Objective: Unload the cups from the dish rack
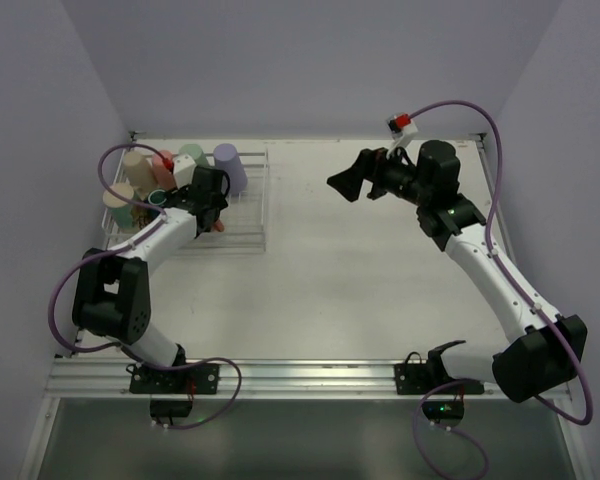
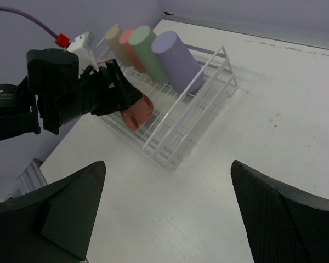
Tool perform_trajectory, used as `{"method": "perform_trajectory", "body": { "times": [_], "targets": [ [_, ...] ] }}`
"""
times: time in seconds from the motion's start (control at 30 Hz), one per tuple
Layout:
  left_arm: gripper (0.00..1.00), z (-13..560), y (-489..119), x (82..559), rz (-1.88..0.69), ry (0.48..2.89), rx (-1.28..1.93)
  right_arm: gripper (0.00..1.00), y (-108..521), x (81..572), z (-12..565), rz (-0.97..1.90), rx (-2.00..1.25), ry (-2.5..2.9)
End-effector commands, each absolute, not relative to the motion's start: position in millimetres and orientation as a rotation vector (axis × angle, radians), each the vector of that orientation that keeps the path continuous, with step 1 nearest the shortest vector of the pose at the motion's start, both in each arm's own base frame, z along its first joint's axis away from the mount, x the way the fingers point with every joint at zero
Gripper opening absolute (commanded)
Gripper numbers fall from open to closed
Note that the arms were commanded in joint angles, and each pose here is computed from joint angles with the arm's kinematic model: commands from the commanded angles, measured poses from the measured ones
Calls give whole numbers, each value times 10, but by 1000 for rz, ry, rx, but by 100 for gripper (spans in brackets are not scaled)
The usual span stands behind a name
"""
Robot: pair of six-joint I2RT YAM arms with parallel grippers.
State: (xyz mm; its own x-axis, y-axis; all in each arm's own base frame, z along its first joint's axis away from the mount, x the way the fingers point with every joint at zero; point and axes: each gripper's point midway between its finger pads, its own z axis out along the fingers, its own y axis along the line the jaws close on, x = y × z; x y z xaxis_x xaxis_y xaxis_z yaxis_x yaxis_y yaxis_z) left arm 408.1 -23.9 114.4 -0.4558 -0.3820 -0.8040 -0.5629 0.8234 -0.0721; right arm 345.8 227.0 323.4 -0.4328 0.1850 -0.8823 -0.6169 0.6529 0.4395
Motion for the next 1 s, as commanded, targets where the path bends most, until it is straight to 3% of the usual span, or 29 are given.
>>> {"method": "perform_trajectory", "body": {
  "times": [0.0, 0.03, 0.07, 0.17, 0.27, 0.53, 0.97],
  "targets": [
    [70, 1382, -232, 4230, 194, 2008, -700, 99, 2312, 3422, 3549, 954, -385, 1714],
    [65, 1402, -230, 4226, 189, 2005, -701, 99, 2329, 3399, 3561, 962, -390, 1711],
    [53, 1451, -227, 4217, 184, 1997, -699, 99, 2340, 3376, 3595, 971, -392, 1700],
    [40, 1598, -220, 4188, 166, 1970, -689, 99, 2410, 3323, 3604, 1006, -381, 1692],
    [35, 1774, -252, 4143, 115, 1944, -669, 99, 2525, 3255, 3655, 1071, -341, 1664],
    [27, 2138, -361, 3911, -63, 1852, -621, 97, 3065, 3009, 3519, 1421, -159, 1637],
    [27, 3003, -941, 3236, -633, 1636, -420, 91, 3685, 3048, 3525, 1708, 155, 1572]
  ]
}}
